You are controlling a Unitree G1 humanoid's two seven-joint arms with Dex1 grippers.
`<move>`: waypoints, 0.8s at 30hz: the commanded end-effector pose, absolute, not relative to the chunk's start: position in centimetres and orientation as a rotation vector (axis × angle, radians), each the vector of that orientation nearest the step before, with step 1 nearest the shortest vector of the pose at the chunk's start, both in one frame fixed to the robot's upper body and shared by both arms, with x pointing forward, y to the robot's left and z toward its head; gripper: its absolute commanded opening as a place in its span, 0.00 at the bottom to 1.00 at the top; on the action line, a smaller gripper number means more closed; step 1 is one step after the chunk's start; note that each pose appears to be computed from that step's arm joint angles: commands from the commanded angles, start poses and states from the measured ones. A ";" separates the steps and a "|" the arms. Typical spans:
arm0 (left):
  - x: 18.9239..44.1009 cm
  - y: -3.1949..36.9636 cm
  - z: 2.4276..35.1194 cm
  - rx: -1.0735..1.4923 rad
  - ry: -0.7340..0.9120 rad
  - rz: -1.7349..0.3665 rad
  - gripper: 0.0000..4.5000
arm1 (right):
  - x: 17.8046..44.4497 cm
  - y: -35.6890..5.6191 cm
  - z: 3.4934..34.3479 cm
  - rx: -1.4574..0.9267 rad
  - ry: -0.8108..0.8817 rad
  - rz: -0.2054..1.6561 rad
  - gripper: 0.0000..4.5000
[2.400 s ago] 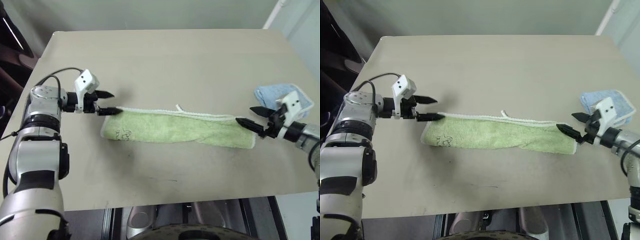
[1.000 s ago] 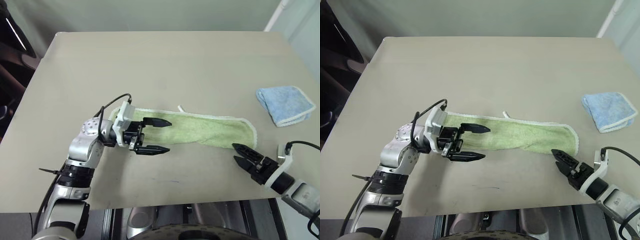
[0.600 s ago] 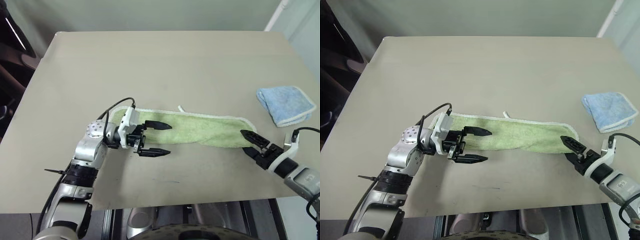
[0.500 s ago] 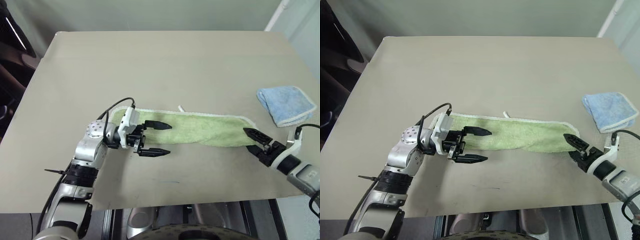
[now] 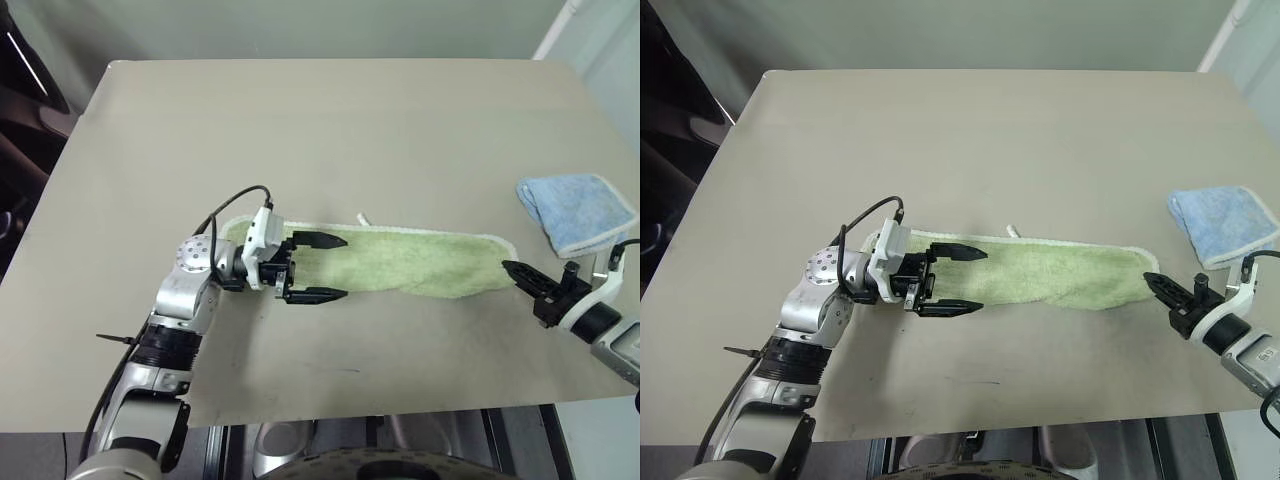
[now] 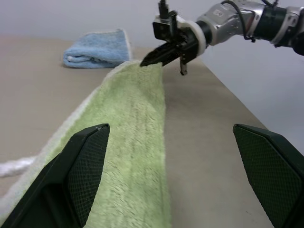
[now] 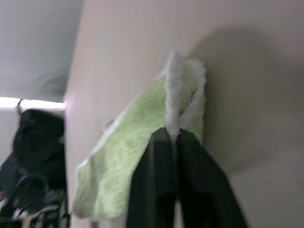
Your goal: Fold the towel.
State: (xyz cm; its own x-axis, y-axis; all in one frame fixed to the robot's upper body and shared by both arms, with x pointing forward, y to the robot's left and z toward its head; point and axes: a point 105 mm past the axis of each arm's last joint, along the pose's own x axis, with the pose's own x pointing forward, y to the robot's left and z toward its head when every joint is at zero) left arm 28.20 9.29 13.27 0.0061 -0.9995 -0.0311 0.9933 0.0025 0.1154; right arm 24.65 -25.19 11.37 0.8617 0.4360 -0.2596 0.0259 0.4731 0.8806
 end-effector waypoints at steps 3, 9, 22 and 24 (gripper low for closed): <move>28.6 9.1 14.1 0.139 -0.100 -1.561 1.00 | 24.1 -24.1 12.2 1.033 0.478 0.325 0.00; 28.6 9.1 13.8 0.149 -0.100 -1.550 1.00 | 24.2 -25.3 12.3 1.003 0.479 0.261 0.00; 29.2 9.4 13.5 0.167 -0.110 -1.534 1.00 | 23.8 -30.4 18.4 0.798 0.393 0.295 0.00; 29.3 9.4 13.5 0.162 -0.113 -1.530 1.00 | 23.9 -30.0 18.8 0.764 0.411 0.322 0.00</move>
State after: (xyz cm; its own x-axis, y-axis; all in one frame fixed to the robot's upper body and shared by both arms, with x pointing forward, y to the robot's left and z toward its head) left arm 29.21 9.38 13.03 0.0421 -0.9982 -0.0424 0.9877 0.0352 0.1521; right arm 23.90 -30.25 17.78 0.8779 0.3999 -0.2634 -0.0859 0.6727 0.7349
